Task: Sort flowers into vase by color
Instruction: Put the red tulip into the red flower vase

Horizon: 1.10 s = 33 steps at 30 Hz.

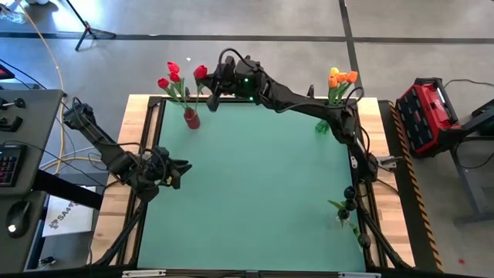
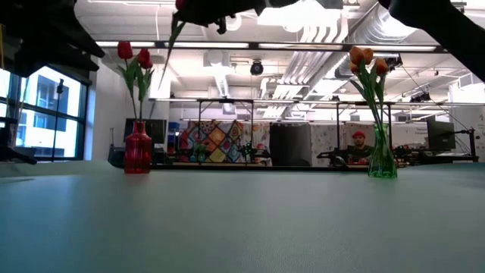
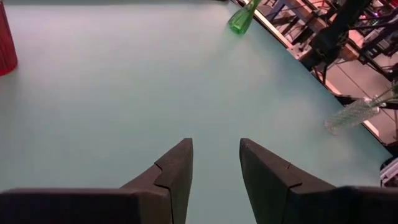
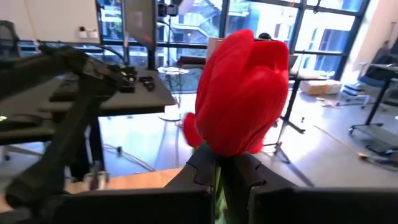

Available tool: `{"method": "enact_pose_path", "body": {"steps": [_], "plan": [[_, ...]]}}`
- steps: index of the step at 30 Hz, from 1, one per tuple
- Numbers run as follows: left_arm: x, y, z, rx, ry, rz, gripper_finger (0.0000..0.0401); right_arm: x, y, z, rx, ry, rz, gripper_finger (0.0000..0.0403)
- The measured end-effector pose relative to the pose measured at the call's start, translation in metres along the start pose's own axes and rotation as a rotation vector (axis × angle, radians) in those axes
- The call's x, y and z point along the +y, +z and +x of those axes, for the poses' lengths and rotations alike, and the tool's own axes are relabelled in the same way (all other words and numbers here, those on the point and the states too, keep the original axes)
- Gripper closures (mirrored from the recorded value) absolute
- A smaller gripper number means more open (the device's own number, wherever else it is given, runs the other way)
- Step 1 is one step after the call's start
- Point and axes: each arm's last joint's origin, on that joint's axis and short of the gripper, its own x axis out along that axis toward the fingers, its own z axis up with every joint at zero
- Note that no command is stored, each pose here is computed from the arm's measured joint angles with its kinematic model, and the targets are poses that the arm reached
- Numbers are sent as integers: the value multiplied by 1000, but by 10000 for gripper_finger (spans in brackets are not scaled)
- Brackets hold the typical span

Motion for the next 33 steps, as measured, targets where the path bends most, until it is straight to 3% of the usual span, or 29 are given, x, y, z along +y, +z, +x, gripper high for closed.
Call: {"method": "enact_pose_path", "body": {"steps": [13,21,33], "plan": [[0,1,0,-20,4,-10,282,-9,4,0,-66,12,-28,403],[-4,0,1,-35,-7,-40,282,-15,-25,19,-43,35,6,403],[-12,-11,9,-29,8,-32,282,-20,-29,20,-33,85,-11,403]]}}
